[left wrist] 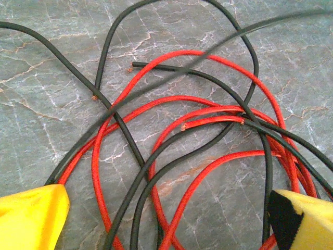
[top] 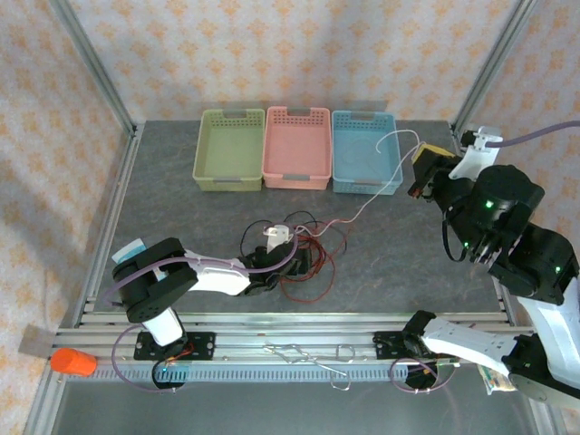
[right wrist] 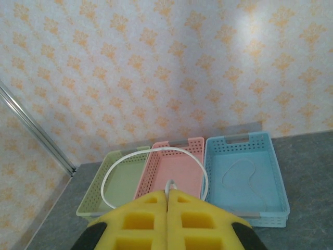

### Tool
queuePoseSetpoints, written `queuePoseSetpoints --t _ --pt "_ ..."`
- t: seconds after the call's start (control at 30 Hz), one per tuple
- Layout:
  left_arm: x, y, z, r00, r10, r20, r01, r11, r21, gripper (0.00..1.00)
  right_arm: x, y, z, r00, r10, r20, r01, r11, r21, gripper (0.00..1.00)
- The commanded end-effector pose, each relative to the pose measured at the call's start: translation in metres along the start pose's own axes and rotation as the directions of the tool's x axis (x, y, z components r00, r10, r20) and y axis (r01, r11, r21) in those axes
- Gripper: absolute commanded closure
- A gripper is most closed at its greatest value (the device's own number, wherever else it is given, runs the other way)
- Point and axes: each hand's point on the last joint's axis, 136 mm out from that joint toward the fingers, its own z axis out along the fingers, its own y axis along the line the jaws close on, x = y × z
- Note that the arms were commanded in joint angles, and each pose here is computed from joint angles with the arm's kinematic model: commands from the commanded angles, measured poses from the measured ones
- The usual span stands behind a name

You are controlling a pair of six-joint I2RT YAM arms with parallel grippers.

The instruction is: Untangle the cables

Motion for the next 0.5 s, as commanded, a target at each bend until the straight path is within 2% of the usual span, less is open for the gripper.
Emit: queuePoseSetpoints --t 0.0,0.47 --pt "0.039 0.043 0.005 0.995 0.017 -0.103 -0.030 0.991 -0.128 0.01 -0.028 -0.003 -0.010 0.997 -0.008 0.081 0.006 1.000 0.016 1.00" --pt "0.044 0.050 0.005 0.995 0.006 -0.102 -0.021 0.989 -0.144 0.01 -0.068 0.004 -0.009 0.984 -0.073 0.163 0.063 0.996 0.065 1.00"
